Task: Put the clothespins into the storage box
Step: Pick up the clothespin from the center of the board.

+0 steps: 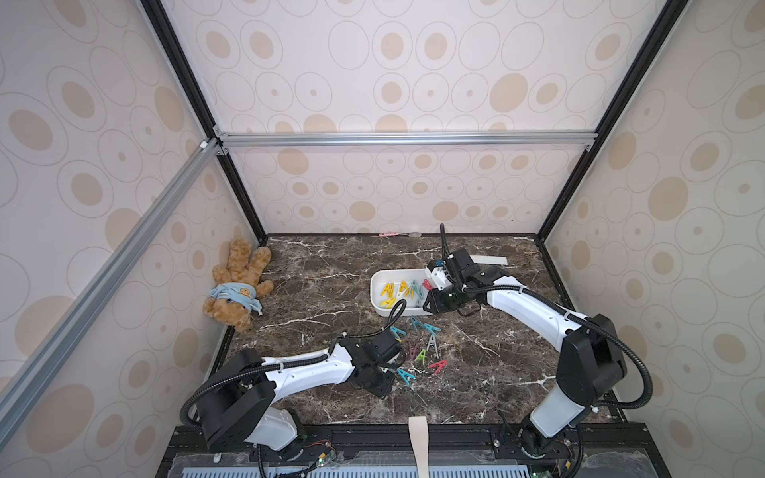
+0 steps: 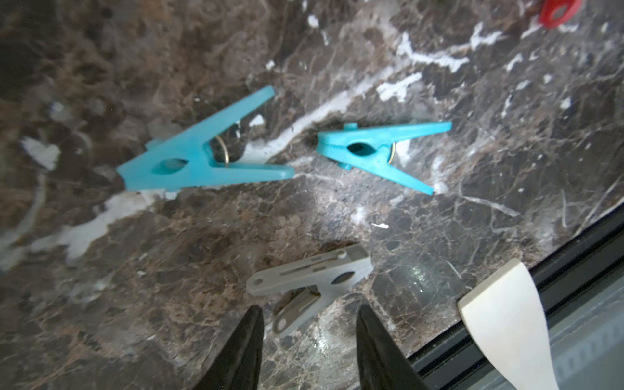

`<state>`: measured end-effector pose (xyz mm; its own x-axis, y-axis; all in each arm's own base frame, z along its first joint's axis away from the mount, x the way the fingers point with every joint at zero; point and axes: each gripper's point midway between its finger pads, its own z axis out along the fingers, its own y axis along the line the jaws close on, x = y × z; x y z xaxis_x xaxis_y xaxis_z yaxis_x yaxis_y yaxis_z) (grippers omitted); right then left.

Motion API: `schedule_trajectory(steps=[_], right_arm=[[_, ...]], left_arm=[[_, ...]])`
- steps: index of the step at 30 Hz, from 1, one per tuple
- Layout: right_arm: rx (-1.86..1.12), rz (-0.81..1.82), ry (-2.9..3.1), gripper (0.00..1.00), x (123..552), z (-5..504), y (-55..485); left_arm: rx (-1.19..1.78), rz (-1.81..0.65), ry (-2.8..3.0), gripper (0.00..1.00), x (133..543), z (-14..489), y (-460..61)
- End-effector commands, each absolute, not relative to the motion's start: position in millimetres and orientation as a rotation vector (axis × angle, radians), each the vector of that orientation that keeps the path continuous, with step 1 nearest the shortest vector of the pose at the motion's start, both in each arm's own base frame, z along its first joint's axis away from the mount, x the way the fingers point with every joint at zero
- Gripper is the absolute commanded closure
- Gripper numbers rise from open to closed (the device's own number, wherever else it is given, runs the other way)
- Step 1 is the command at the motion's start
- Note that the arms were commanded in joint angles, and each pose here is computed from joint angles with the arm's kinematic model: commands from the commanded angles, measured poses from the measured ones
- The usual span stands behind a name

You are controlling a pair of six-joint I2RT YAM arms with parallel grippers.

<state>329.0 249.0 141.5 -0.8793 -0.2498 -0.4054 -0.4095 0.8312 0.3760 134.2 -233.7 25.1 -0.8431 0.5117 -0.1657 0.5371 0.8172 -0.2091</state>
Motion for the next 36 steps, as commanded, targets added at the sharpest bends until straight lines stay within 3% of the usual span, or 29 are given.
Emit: schedule_trajectory(steps=[1,9,26,32,36], right_arm=[[-0.496,0.651,2.664,0.71,322,148,247],[-0.500,0.655,2.666,0.71,322,147,248],[-0.503,0.654,2.650,0.72,323,154,248],[-0.503,0.661,2.625,0.72,319,165,245],[-0.506,0.643,2.609,0.72,312,170,238]], left_arm=[[0.872,-0.369,2.903,0.56,130,21,-238],[0.885,-0.340,2.890,0.60,138,15,-245],[0.871,-0.312,2.895,0.98,136,17,-238],[0.816,-0.387,2.841,0.99,142,48,-244],[0.760,-0.488,2.758,0.99,167,88,-262]])
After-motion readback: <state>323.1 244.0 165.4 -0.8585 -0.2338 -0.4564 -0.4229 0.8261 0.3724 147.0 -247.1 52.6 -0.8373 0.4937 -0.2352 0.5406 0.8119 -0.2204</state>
